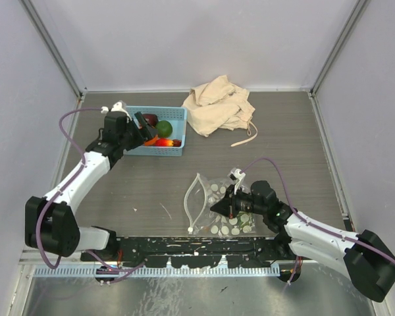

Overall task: Open the zip-top bag and remove the fake food
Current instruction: Place the fake fruit in the bin.

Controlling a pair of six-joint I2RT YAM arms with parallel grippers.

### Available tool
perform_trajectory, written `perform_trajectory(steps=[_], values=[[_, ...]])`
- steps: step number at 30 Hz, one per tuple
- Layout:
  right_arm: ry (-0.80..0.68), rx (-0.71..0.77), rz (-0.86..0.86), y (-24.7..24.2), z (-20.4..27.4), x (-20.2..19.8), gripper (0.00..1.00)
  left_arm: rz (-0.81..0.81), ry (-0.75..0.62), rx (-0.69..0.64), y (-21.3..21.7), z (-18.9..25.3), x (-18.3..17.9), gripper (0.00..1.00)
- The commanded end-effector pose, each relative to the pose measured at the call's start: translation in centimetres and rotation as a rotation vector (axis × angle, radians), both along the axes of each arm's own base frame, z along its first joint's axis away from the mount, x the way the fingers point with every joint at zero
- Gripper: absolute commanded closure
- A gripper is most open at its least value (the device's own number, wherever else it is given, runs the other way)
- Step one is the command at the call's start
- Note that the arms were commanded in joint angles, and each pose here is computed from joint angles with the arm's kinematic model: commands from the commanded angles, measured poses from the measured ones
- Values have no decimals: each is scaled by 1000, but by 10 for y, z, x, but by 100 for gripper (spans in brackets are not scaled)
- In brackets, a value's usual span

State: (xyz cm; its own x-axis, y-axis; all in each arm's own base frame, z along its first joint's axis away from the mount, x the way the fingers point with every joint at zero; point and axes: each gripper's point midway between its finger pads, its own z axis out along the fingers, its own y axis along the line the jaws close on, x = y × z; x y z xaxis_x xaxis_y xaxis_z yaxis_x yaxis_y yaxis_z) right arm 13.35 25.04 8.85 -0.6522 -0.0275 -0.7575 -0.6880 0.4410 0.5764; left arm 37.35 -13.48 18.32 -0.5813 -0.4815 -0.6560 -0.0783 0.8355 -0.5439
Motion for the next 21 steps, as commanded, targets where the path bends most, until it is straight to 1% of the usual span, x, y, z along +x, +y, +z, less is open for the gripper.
perform_trajectory(steps=[1, 8, 11, 14, 17, 21], values=[[-54, 39, 1, 5, 13, 6, 99, 146, -8, 78, 37, 16, 26, 73], [-51, 37, 3, 5, 12, 5, 99, 246, 78, 126, 60, -2, 54, 72], [-52, 37, 3, 5, 12, 5, 99, 273, 117, 137, 70, -8, 67, 70], [-52, 39, 1, 5, 12, 6, 99, 292, 142, 140, 77, -12, 79, 66], [-52, 36, -1, 5, 11, 6, 99, 307, 157, 120, 81, -14, 90, 47], [-51, 37, 2, 5, 11, 6, 99, 349, 176, 102, 92, -14, 101, 12]])
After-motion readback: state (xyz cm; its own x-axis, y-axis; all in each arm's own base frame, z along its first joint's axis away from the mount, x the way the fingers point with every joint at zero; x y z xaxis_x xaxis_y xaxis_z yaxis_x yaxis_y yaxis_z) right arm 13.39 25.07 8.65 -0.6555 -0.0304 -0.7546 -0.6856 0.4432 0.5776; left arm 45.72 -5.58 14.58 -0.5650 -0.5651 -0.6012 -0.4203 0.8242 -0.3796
